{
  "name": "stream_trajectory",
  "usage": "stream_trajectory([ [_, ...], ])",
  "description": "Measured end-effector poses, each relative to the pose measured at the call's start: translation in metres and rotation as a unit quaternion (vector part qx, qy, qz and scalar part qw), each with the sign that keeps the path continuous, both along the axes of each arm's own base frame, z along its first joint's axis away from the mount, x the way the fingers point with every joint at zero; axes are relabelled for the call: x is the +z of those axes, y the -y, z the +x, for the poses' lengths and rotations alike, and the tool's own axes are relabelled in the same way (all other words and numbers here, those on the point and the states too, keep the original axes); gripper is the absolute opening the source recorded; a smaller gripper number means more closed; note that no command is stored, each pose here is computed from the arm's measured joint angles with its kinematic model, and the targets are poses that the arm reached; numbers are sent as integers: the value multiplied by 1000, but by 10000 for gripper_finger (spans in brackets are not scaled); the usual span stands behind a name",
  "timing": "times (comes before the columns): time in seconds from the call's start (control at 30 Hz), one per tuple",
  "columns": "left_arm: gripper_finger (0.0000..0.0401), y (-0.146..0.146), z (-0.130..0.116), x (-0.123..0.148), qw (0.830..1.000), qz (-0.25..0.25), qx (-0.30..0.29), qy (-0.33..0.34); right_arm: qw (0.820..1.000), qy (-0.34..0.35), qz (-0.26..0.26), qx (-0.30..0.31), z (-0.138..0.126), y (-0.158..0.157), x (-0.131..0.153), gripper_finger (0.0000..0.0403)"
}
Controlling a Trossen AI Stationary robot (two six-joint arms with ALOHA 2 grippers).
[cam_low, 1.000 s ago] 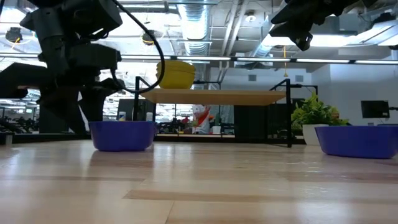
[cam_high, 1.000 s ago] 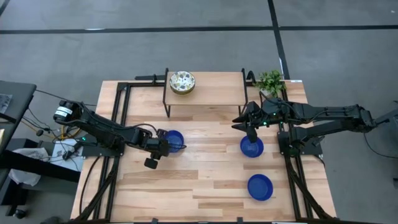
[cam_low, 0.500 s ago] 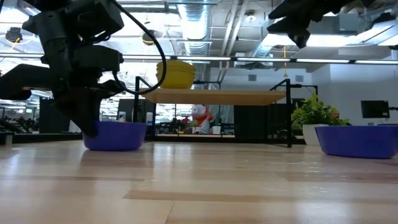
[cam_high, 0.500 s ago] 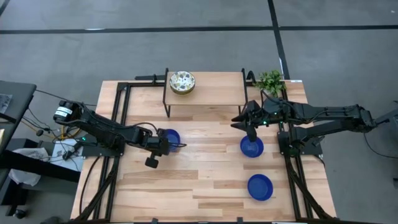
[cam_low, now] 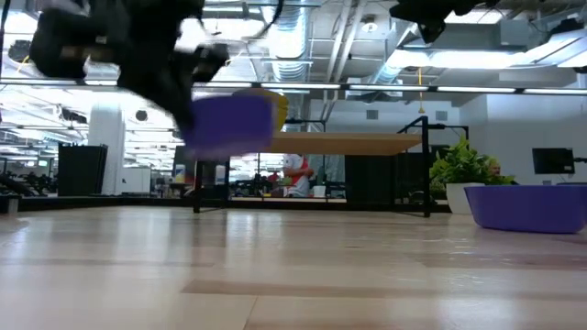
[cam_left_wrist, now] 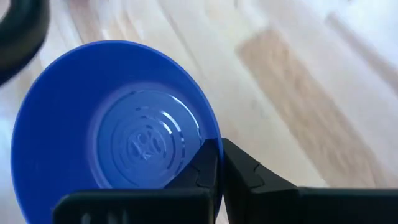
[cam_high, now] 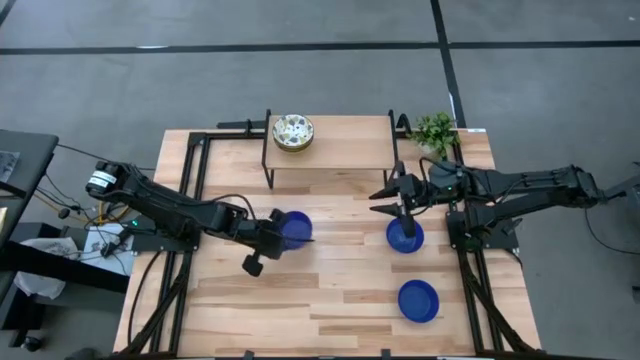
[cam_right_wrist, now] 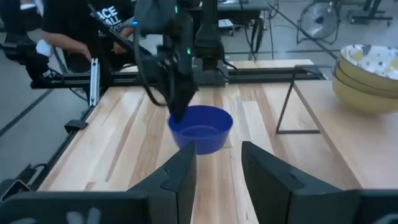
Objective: Pick & Place Mini bowls
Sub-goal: Put the top left blue bowl on the shelf
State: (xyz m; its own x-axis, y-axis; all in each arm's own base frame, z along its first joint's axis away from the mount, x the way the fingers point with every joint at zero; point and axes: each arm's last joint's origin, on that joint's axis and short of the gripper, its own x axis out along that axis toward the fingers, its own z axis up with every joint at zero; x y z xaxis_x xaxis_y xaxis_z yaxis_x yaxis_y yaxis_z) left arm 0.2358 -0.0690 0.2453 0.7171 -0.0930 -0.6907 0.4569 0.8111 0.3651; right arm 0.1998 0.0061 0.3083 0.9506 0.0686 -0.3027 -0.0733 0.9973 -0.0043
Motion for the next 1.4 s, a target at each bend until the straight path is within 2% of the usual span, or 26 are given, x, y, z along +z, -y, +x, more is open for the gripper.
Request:
stream_trajectory([
  [0.13,5,6,6,26,999,13,-31,42,1000,1,-7,10,0,-3,0,117],
  [0.27,4,8,10,44,997,10,-32,70,1000,-3,-9,19,3,-7,2,117],
  [0.43,4,8,12,58,995,4,-32,90,996,-40,-62,57,24,-16,13,117],
  [0.53,4,10,12,64,995,2,-34,98,984,-113,-109,80,41,-20,19,117],
  [0.63,4,13,11,67,994,0,-40,102,962,-191,-162,106,55,-21,25,116],
  [0.73,4,19,9,68,994,1,-51,99,940,-237,-202,138,70,-22,31,114],
  [0.93,4,29,0,61,996,8,-65,58,921,-220,-264,184,99,-27,53,101],
  [1.1,4,35,-6,58,996,15,-81,39,917,-200,-286,195,124,-31,63,96],
  [1.27,4,37,-9,56,996,25,-83,26,908,-210,-291,216,147,-45,53,97],
  [1.4,4,38,-10,55,996,27,-86,20,887,-223,-313,254,160,-60,38,97],
])
